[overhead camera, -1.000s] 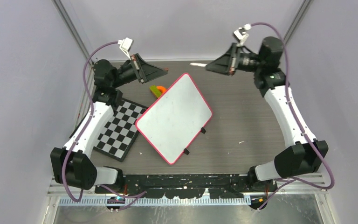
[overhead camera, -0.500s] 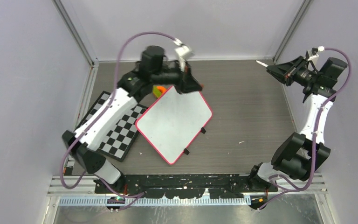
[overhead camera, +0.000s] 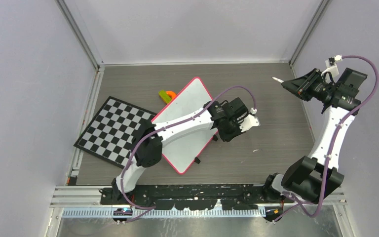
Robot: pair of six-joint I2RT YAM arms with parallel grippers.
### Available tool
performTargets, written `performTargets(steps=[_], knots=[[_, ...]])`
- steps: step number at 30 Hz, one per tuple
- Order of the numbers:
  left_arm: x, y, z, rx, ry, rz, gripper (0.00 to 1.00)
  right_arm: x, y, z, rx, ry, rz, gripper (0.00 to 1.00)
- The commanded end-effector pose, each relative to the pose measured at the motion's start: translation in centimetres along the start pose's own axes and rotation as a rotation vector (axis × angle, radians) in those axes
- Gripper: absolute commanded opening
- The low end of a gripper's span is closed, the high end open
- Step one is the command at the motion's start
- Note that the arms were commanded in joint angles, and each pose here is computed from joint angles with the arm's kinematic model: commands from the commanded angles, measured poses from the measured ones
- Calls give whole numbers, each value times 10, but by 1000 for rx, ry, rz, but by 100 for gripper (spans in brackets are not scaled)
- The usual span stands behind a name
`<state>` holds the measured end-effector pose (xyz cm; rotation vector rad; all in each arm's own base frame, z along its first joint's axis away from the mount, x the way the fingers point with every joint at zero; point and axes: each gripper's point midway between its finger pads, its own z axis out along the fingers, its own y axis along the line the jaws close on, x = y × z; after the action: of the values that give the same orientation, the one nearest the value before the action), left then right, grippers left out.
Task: Write a sentence on the whiteboard
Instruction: Place the pen cap at the center of the board.
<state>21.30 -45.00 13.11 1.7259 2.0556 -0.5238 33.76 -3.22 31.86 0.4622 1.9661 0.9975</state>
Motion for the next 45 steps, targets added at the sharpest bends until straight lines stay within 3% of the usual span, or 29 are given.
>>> performTargets(steps=[1,18,26,29,36,45], knots=[[-7,32,12,-109,13,19,0,-5,8,-16,74,-74,-140,0],[-7,32,93,-78,98,59,1,-6,3,-26,112,-124,-173,0],[-6,29,102,-77,107,78,14,-5,3,-28,104,-123,-170,0],[-10,27,100,-77,99,87,24,-4,5,-28,98,-121,-171,0],[-28,23,63,-76,53,80,52,-5,10,-30,85,-124,-189,0],[-58,30,-53,-121,-98,17,77,-20,12,-27,91,-121,-189,0]])
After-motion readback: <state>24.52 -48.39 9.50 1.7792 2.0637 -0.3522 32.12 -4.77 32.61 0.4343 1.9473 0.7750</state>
